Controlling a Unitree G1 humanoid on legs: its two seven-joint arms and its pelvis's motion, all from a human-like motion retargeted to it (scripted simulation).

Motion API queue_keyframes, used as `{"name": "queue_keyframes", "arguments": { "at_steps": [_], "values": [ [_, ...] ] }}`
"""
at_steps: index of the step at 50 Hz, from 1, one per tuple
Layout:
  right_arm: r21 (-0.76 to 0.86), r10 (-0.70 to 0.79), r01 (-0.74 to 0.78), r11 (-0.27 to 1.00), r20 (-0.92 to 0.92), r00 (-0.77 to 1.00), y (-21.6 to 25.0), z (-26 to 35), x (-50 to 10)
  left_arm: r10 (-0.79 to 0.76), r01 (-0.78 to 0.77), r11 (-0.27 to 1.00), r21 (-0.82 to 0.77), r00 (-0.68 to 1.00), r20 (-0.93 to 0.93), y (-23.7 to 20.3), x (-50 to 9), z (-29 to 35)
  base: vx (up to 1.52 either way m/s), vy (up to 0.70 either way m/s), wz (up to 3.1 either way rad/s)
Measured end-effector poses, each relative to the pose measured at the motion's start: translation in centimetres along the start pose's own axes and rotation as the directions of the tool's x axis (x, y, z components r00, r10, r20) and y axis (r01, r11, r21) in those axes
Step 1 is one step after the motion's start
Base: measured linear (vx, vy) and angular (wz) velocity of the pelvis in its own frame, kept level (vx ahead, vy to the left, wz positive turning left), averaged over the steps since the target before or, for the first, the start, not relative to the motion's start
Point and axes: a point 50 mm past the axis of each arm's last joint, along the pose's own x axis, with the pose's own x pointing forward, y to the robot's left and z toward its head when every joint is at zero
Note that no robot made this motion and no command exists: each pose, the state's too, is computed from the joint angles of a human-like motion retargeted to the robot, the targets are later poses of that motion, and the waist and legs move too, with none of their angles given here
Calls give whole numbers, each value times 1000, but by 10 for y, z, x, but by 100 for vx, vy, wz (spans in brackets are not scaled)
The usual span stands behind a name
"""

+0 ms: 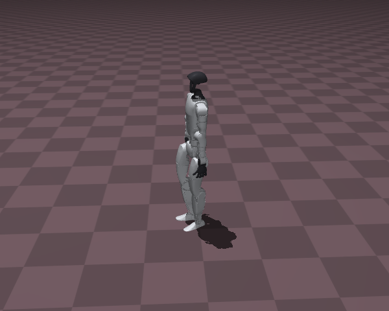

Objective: In place motions

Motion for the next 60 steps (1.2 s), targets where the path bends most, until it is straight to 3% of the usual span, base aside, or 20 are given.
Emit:
{"name": "queue_keyframes", "arguments": {
  "at_steps": [60],
  "values": [
    [12, -9, 9, 1000, 3, 1000, -3, 0, -1, -14, 14, 999, -44, 1000, 4, -6, 1, -1, 0, 0, 0]
  ]
}}
